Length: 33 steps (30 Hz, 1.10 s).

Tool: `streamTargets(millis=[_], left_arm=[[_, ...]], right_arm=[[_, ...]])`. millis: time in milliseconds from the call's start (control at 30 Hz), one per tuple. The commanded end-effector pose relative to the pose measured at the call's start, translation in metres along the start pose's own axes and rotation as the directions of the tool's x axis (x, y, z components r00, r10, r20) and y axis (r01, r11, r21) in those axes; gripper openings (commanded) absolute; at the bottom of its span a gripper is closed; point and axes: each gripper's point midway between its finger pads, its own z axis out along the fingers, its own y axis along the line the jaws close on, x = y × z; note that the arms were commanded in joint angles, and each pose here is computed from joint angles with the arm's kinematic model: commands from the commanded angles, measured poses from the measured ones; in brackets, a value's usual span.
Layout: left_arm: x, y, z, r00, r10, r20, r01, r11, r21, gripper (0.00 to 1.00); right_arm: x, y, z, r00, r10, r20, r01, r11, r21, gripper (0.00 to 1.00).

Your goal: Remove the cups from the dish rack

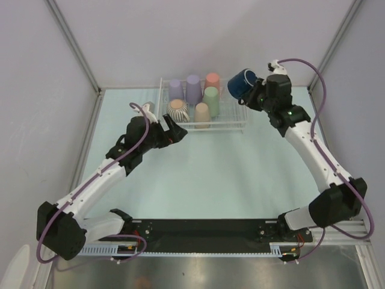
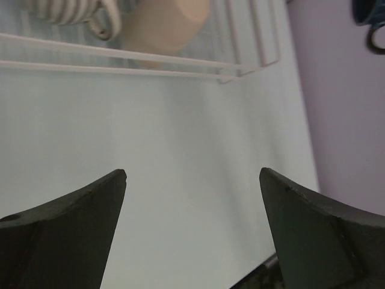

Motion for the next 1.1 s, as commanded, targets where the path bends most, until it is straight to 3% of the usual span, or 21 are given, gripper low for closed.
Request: streamTargets(millis=[0, 267, 400, 567, 767, 1067], left_arm=[[-0.024, -0.084, -0.018, 0.994, -0.098, 0.050, 0.069, 0.907, 0.414, 0.98], [-0.039, -0.135, -0.045, 0.976, -0.215, 0.018, 0.145, 0.716, 0.683, 0.99], [-0.038, -0.146, -0.055, 0.969, -0.247, -0.026, 0.184, 0.643, 0.743, 0.99], [-0.035, -0.151, -0.058, 0.965, -0.256, -0.055, 0.202, 0.595, 0.778, 0.98], [-0.026, -0.164, -0.052, 0.959, -0.255, -0.121, 0.247, 0.551, 0.797, 0.95], [-0.036, -0.185, -0.038, 0.974, -0.205, -0.097, 0.200, 0.569, 0.797, 0.97]], right_arm=[[-0.039, 0.050, -0.043, 0.975, 0.214, 0.067, -0.178, 0.921, -0.346, 0.00], [-0.016, 0.068, -0.094, 0.927, 0.374, -0.035, -0.324, 0.749, -0.578, 0.00], [-0.003, 0.069, -0.111, 0.896, 0.438, -0.067, -0.373, 0.664, -0.649, 0.00], [0.004, 0.072, -0.130, 0.868, 0.486, -0.102, -0.408, 0.582, -0.703, 0.00], [0.015, 0.077, -0.139, 0.860, 0.494, -0.128, -0.425, 0.555, -0.715, 0.00], [0.030, 0.092, -0.141, 0.868, 0.470, -0.161, -0.428, 0.542, -0.723, 0.00]])
